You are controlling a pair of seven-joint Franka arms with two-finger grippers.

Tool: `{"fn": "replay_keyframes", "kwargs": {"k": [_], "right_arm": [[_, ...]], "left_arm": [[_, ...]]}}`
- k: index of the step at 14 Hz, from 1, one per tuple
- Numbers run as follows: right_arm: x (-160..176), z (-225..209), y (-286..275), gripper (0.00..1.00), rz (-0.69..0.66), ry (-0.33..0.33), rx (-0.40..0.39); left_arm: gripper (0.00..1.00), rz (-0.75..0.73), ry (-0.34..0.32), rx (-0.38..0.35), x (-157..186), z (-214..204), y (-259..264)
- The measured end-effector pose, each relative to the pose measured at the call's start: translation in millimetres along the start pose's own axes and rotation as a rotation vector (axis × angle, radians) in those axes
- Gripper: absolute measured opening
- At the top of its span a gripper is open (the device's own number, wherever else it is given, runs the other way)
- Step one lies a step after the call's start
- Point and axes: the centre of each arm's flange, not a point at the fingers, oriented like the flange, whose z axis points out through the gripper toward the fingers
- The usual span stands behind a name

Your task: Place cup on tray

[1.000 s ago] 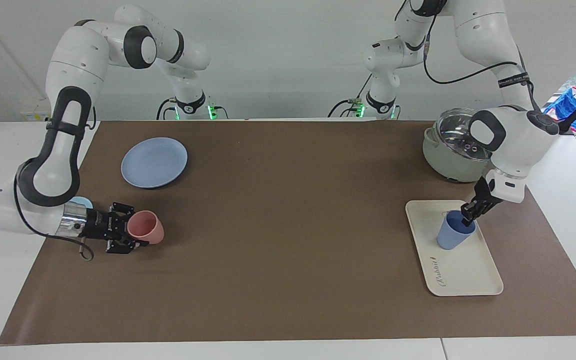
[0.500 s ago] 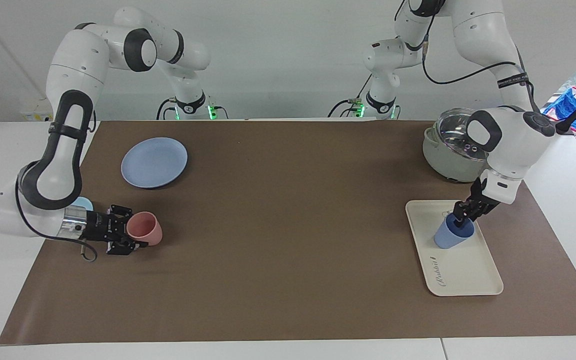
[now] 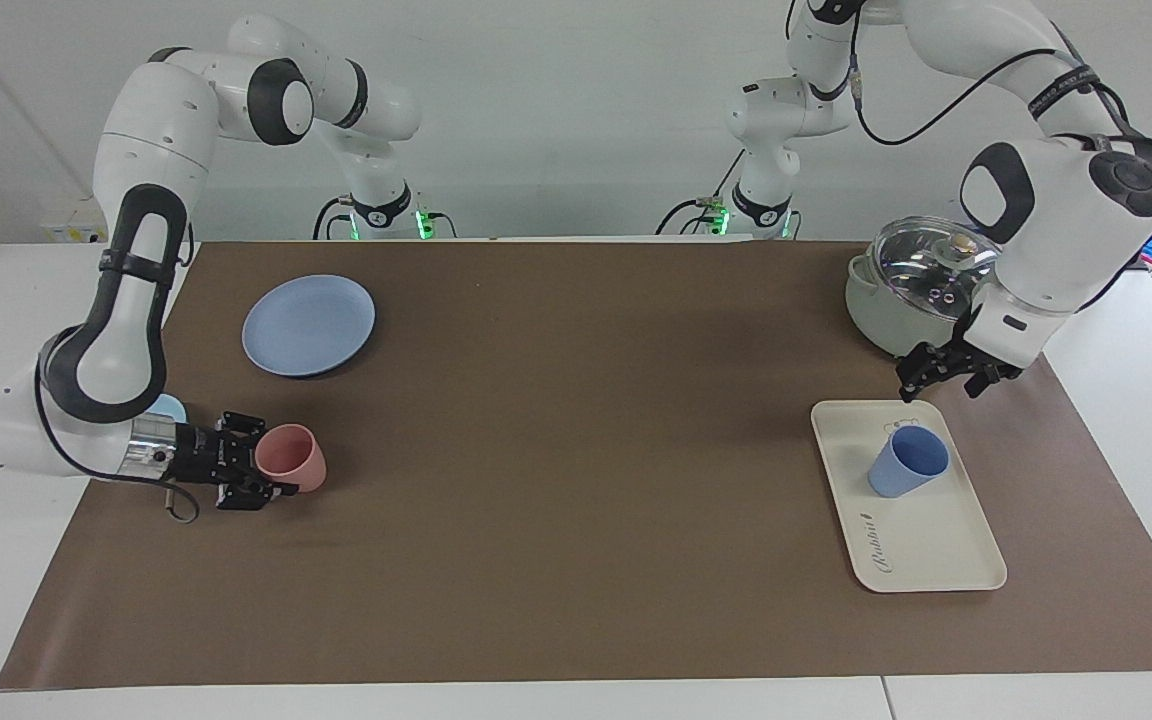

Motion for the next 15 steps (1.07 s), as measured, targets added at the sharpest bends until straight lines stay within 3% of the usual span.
{"fn": "replay_keyframes", "kwargs": {"k": [2,5,7,10,15], "right_arm": [[0,0,0,0.78,-0.013,0.000,0.000],[2,2,1,1.00,-0.012,-0.003,-0.003],[2,3,2,1.00,-0.015,-0.003,-0.003],[7,-2,5,1.00,-0.046,0.001,0.004],[32,-44,36,1.00,-0.119,0.066,-0.001]], "left_arm": [[1.00,0.018,-0.020,0.002,-20,-32,11],[1.00,0.018,-0.036,0.001,-41,-87,10],[1.00,0.042,-0.034,0.001,-45,-109,6],[1.00,0.058,-0.054,-0.002,-45,-101,1],[1.00,0.060,-0.061,-0.005,-46,-97,2]]}}
